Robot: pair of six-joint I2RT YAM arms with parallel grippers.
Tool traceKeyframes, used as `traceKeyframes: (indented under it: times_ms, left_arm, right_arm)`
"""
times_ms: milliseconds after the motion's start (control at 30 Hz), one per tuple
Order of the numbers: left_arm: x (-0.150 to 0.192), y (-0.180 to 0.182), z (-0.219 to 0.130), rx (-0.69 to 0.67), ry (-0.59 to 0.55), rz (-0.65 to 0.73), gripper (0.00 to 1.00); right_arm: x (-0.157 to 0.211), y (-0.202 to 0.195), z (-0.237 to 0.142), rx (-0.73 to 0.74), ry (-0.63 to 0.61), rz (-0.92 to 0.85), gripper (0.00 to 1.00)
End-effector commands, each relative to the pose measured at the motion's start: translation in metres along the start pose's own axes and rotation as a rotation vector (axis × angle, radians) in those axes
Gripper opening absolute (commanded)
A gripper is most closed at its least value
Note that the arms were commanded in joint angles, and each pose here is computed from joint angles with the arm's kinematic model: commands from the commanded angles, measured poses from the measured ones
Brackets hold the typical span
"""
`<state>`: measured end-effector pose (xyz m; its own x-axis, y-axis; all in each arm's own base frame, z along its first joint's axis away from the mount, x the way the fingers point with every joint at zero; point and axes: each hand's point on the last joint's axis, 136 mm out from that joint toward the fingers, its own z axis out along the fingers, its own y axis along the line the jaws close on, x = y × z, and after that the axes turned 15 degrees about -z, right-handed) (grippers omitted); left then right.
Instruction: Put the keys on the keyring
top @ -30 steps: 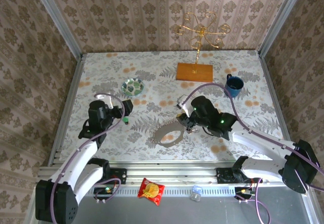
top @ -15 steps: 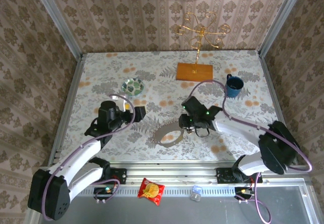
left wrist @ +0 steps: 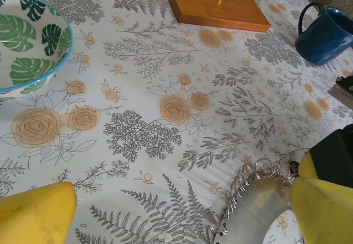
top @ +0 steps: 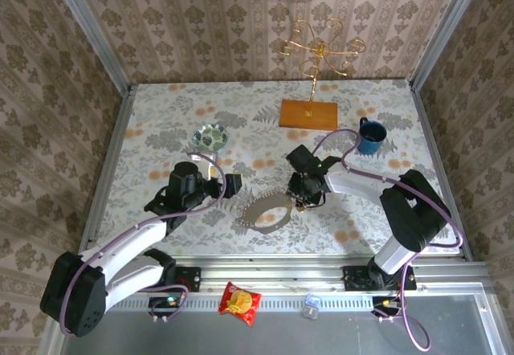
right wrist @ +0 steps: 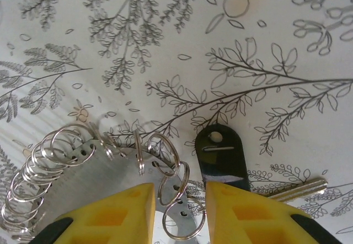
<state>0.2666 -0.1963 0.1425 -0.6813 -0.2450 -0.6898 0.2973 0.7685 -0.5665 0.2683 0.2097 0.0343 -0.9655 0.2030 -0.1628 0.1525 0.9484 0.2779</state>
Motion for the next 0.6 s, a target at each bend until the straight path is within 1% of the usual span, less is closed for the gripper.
traceKeyframes:
  times_ms: [0,167,400,567]
  left_arm:
    - [-0.0068,-0.003,0.0004,0.001,-0.033,0.022,1.0]
    - [-0.0071,-0.003,0.0015,0.001,-0.036,0.023,1.0]
    - [-0.0079,-0.0039,0.0014,0.001,-0.036,0.028,1.0]
    - [-0.0081,-0.0042,0.0008,0.0,-0.035,0.029,1.0]
  right_arm:
    - [0.0032,0.0025,0.0018,-0.003,0.023,0.099,0.31]
    - [0.0061,0.0021,0.0074,-0.006,0.038,0.115,0.29]
    - [0.0048,0.0057,0.0086,-0.018,0.036,0.117,0.17]
    - [0.0042,0.0041,0.01,-0.009,0.035,0.122,0.15]
